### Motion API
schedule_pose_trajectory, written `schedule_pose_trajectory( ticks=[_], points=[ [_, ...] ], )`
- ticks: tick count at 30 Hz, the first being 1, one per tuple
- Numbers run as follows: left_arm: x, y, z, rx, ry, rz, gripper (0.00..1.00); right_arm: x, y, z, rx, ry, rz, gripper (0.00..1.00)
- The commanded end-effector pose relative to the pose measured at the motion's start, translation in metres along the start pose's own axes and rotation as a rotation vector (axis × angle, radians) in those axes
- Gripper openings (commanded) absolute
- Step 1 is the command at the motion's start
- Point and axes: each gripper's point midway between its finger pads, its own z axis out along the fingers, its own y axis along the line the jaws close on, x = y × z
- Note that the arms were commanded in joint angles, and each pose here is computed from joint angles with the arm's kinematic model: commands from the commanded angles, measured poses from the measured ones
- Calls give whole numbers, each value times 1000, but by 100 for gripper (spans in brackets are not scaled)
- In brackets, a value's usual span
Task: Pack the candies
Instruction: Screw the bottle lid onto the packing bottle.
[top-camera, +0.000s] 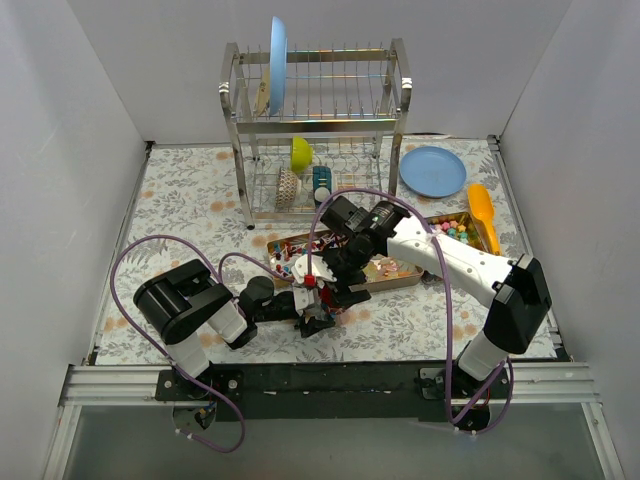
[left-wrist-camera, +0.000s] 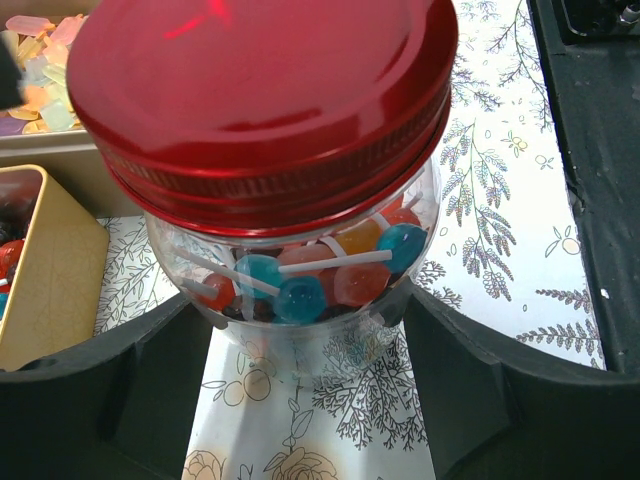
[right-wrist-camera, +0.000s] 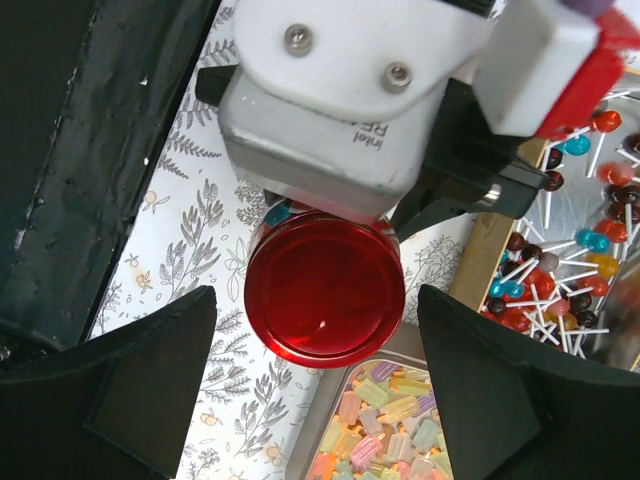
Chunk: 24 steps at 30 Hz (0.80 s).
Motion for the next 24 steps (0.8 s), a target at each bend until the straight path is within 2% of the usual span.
schedule_pose_trajectory(
  ticks=[1,10,19,22,24],
  points=[
    [24,-4,-5,0,88,-47,0,3,14,-2,-54,2,-14,88],
    [24,2,-6,-27,87,-64,0,31,36,-2,-71,95,67,84],
    [26,8,-7,-50,92,-81,0,43,82,-33,-52,144,167,83],
    [25,4,-7,-28,90,-79,0,42,70,-39,33,127,179,84],
    [25,2,-6,-14,89,-79,0,32,41,-42,128,97,144,86]
  ],
)
